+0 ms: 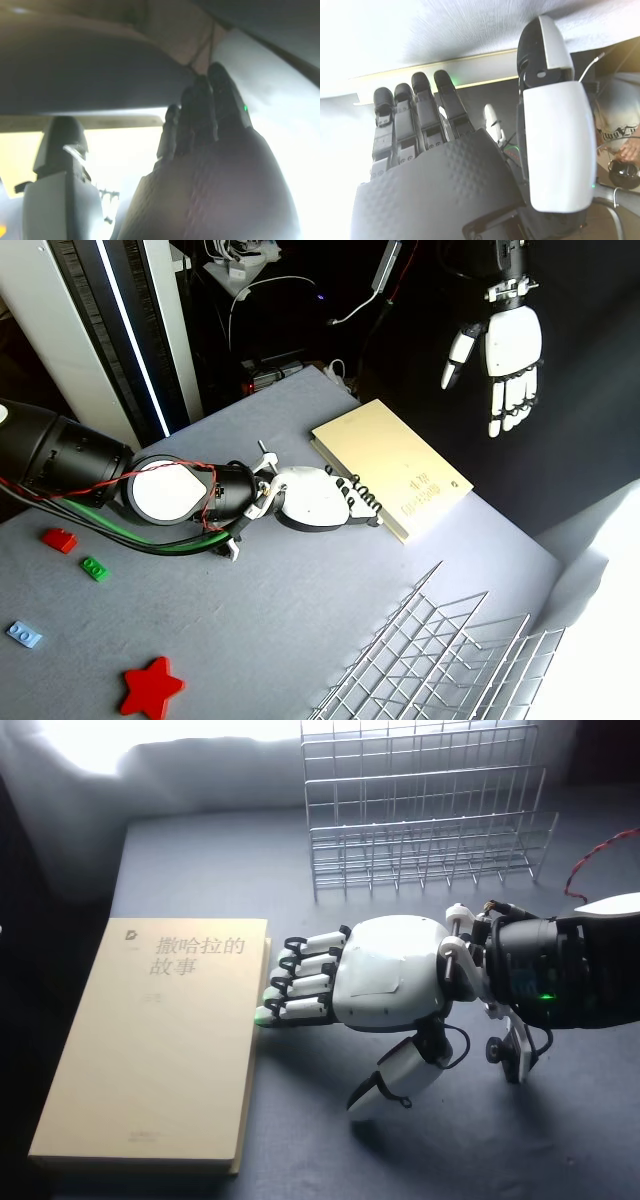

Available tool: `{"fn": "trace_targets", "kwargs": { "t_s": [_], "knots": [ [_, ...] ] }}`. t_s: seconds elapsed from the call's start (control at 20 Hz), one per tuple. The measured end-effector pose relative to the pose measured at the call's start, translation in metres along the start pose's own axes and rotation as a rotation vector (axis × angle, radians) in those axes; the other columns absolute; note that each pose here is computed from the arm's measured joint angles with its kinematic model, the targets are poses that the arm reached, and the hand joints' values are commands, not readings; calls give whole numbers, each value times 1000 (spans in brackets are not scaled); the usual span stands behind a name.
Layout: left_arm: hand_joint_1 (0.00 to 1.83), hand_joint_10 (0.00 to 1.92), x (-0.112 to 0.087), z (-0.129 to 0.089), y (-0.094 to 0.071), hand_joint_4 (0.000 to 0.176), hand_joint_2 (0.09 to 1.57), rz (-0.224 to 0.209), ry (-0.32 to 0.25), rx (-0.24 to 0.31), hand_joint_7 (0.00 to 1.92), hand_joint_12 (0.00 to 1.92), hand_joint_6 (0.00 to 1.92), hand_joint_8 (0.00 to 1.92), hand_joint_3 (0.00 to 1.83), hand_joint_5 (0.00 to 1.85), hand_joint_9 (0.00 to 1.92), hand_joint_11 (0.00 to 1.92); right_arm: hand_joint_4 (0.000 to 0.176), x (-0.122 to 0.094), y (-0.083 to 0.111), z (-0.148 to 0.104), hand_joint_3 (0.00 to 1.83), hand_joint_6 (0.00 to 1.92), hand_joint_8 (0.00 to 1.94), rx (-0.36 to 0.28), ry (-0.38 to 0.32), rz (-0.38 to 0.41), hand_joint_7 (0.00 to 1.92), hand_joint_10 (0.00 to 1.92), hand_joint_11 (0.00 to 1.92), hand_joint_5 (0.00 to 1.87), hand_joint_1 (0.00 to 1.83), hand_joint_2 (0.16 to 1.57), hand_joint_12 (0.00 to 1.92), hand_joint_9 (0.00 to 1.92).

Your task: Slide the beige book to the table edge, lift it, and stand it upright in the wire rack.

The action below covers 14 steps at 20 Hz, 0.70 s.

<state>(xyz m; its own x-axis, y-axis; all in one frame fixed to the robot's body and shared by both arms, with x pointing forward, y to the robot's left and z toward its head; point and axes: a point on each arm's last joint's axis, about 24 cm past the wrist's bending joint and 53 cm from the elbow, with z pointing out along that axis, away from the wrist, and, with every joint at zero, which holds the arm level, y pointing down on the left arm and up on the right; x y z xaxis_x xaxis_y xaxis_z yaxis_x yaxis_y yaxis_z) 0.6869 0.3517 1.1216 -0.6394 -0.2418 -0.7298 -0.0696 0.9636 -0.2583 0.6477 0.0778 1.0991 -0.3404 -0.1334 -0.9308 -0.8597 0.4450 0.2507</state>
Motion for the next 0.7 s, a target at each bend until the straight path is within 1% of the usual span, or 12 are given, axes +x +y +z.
{"fn": "trace_targets", "kwargs": {
  "t_s": [0.05,0.1,0.15,0.2,0.25,0.35,0.4,0.45,0.5,0.55,0.6,0.7],
  "knots": [
    [570,1,0,0,0,48,1118,-1,0,0,86,183,5,8,5,34,37,0,0,-1,0,1,3,7,1,0,-2,2,107,0,0,43,365,1075,219,67],
    [583,0,-1,0,-1,42,1124,-4,-5,4,78,128,4,2,6,14,7,0,0,-2,1,3,1,10,0,1,-3,-2,94,0,0,50,364,1070,219,53],
    [596,0,-2,0,-1,45,1120,-7,-11,6,42,113,8,0,4,21,1,0,0,-3,3,5,0,8,0,1,-4,-2,91,0,0,50,372,1066,214,50],
    [580,4,-4,0,1,49,1125,-13,-14,4,60,58,15,5,6,47,15,0,0,-2,4,7,0,6,4,-1,-4,1,112,7,0,52,357,1064,244,76],
    [555,3,-4,1,5,52,1135,-13,-16,-5,47,11,7,2,10,33,13,0,0,-3,5,8,0,3,3,-2,-5,4,104,4,0,51,357,1060,290,72],
    [538,0,-7,0,8,58,1141,-23,-21,-11,19,0,4,1,12,17,0,0,0,-4,5,8,2,8,1,0,-8,4,92,3,0,68,324,1067,299,69],
    [551,0,-10,0,9,59,1140,-33,-30,-10,7,0,4,0,10,19,0,0,0,-5,5,10,0,11,4,4,-8,7,111,7,0,90,340,1063,359,88],
    [553,0,-12,0,9,61,1138,-34,-37,-8,8,0,3,1,9,15,0,0,0,-5,6,12,0,11,6,5,-10,12,118,10,0,94,339,1062,369,98],
    [567,0,-13,1,9,56,1136,-36,-41,-7,16,0,3,4,8,17,1,0,0,-5,6,13,0,10,7,4,-10,12,136,17,0,106,343,1060,404,132],
    [572,0,-14,1,10,51,1140,-36,-45,-8,9,0,1,1,10,11,0,0,0,-5,7,15,1,2,3,4,-11,14,122,8,0,90,340,1064,372,122],
    [554,0,-13,1,10,50,1145,-38,-45,-9,9,0,0,1,11,8,0,0,0,-6,7,16,2,2,0,5,-13,20,113,3,0,91,344,1066,365,112],
    [506,0,-11,1,12,50,1154,-46,-37,-14,16,0,0,3,15,0,0,0,0,-8,7,19,3,3,2,9,-16,21,121,5,0,96,279,1074,328,126]
  ]
}}
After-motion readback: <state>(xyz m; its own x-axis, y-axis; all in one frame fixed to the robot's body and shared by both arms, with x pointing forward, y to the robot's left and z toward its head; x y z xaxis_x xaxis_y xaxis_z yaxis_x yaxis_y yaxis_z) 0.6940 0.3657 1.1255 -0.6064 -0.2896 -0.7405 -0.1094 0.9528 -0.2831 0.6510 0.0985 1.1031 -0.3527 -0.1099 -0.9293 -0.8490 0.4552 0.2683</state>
